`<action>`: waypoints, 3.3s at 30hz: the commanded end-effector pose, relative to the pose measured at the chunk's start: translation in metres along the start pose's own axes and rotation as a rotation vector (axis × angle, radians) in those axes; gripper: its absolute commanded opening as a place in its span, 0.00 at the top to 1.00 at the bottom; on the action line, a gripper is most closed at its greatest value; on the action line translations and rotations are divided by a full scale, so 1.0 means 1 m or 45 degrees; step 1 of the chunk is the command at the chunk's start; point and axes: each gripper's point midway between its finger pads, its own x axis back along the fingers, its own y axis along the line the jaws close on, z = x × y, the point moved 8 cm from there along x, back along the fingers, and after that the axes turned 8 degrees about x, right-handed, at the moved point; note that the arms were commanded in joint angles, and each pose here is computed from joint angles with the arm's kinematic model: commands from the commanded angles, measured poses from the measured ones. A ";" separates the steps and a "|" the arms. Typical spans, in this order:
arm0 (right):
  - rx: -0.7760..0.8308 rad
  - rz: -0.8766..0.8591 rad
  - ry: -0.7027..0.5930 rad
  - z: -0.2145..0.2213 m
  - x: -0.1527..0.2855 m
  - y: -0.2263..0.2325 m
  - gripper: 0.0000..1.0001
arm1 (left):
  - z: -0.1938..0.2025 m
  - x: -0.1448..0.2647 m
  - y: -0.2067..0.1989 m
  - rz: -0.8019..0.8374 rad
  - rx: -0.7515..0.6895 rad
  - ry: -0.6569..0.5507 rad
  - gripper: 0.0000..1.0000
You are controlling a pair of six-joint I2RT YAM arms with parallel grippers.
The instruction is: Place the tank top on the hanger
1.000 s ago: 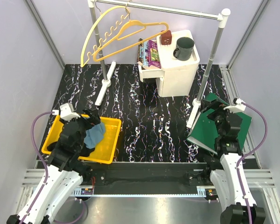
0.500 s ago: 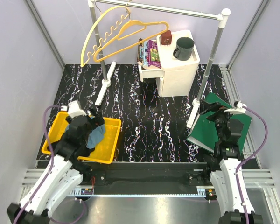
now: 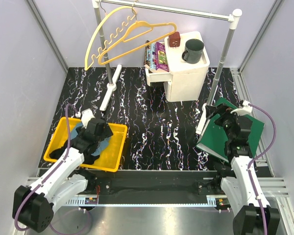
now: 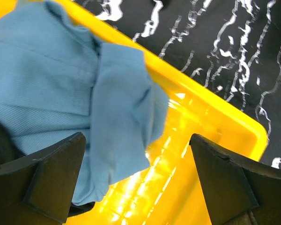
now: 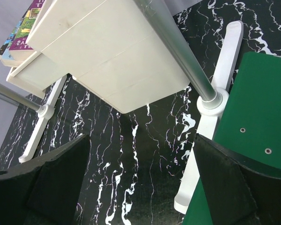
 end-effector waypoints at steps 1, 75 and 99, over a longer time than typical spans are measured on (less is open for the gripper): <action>-0.002 -0.089 -0.074 -0.022 -0.004 0.014 0.00 | -0.002 -0.001 0.006 -0.043 0.083 -0.091 0.01; -0.070 0.056 0.259 0.007 -0.021 -0.002 0.00 | -0.019 0.100 -0.274 1.112 -0.666 0.046 0.01; 0.182 -0.354 0.819 0.105 0.008 0.106 0.01 | 0.116 0.009 -0.117 0.796 -0.291 0.292 0.01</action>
